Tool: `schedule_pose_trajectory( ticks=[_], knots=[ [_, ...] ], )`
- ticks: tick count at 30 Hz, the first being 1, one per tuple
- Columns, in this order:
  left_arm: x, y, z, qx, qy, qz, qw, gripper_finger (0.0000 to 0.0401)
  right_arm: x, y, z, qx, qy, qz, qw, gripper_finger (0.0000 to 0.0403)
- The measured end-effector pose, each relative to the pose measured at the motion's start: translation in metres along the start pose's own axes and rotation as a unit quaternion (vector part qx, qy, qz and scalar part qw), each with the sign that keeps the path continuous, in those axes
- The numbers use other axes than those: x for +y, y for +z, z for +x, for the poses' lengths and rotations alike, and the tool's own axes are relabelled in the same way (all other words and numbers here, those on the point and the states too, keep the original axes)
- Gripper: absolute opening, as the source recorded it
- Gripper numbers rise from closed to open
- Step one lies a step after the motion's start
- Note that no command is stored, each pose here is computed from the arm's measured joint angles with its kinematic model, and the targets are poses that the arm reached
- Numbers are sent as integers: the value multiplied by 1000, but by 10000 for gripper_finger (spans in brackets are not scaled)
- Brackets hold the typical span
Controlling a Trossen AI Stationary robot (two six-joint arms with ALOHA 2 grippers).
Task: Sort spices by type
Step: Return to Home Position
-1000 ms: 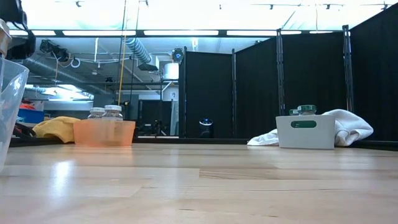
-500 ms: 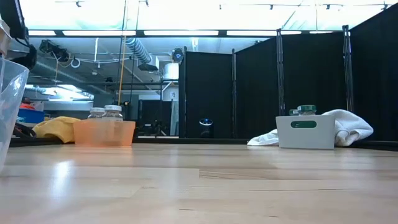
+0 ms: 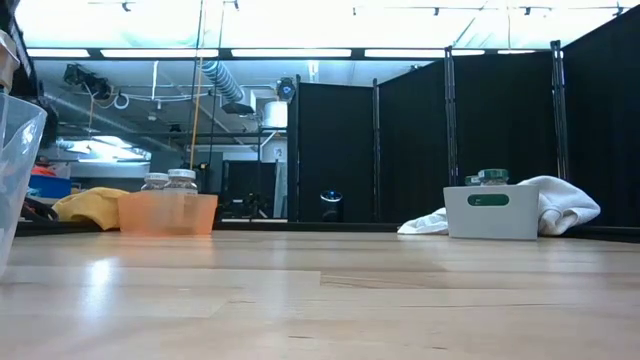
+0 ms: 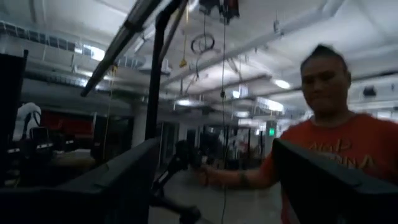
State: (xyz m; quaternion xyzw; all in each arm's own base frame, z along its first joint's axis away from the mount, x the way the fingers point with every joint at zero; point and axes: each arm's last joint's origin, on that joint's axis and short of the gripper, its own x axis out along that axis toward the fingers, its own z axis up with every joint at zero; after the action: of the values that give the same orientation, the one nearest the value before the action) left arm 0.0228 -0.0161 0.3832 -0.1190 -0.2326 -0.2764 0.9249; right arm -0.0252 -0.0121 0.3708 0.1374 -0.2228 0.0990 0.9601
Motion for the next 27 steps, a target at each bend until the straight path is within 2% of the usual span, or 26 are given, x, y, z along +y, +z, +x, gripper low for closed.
schedule_pose_trajectory(
  ticks=[4, 10, 14, 18, 22, 27],
  knots=[
    [2, -32, -16, -48, 11, -34, 998, 321, -1, -11, 6, 4, 6, 5, 1000, 246],
    [1, -85, -32, -79, 38, -105, 991, 321, -2, -21, 12, 3, 6, 1, 1000, 246],
    [-2, -115, -36, -89, 46, -144, 984, 321, -2, -29, 16, -13, 16, -2, 1000, 245],
    [-3, -146, -44, -91, 63, -189, 976, 321, -4, -49, 19, -7, 30, 0, 1000, 247],
    [-3, -153, -43, -61, 92, -201, 973, 321, -7, -65, 24, 5, 28, 17, 999, 247],
    [-3, -159, -44, -46, 102, -197, 974, 321, -9, -83, 28, 12, 25, 18, 999, 245]
  ],
)
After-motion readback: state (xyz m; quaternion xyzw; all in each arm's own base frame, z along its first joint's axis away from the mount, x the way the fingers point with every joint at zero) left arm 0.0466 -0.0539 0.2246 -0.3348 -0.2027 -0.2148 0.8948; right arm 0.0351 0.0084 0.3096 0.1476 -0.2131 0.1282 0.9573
